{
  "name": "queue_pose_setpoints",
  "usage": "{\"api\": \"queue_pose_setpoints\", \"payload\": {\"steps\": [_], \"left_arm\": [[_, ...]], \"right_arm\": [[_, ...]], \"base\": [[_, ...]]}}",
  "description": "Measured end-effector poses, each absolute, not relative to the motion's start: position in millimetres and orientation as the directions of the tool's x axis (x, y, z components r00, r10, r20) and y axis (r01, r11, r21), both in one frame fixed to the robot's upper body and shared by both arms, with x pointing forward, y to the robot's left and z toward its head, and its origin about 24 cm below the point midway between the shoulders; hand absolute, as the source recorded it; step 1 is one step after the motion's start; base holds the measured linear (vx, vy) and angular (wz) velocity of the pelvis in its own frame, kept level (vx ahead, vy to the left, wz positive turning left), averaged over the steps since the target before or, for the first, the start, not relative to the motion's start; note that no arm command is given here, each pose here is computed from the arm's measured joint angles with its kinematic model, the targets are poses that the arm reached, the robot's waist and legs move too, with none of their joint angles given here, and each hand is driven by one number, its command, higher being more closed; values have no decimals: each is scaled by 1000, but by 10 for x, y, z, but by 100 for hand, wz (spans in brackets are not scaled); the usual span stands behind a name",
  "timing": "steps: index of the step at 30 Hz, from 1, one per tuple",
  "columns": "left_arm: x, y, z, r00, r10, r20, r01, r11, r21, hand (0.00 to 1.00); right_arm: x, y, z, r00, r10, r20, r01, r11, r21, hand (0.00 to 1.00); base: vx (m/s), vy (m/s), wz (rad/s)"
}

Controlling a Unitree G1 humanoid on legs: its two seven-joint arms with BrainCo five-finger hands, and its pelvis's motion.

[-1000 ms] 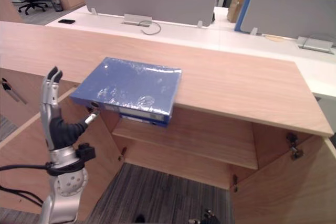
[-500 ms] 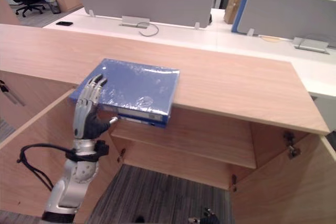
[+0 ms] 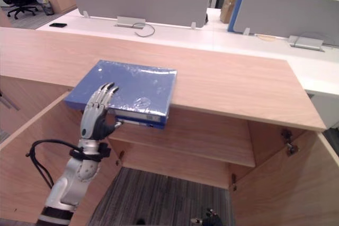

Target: Walk over to the cabinet, pick up the folder, carry it to the office cabinet, place the folder inside the office cabinet, then close the office cabinet door

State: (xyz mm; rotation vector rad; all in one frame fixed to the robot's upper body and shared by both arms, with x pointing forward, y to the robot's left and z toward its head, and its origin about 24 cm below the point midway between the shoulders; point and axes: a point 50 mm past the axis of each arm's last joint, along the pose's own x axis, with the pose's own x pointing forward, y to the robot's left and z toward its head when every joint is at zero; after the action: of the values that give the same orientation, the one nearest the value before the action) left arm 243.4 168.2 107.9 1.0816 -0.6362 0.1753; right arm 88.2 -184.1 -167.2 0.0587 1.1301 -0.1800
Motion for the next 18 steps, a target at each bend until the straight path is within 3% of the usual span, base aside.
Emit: {"api": "queue_pose_setpoints", "payload": {"steps": [6,18], "left_arm": [[2518,1736,1150,795,-152,587,-478,438,761,0],[2629,1839,973,848,-142,510,-428,382,819,0]], "right_arm": [[894,-1835,-1670,419,-104,-902,141,989,-48,0],[944,-1846,-1654,434,-105,-895,138,989,-49,0]], "base": [[-6,5,-3],[-4,5,-3]]}}
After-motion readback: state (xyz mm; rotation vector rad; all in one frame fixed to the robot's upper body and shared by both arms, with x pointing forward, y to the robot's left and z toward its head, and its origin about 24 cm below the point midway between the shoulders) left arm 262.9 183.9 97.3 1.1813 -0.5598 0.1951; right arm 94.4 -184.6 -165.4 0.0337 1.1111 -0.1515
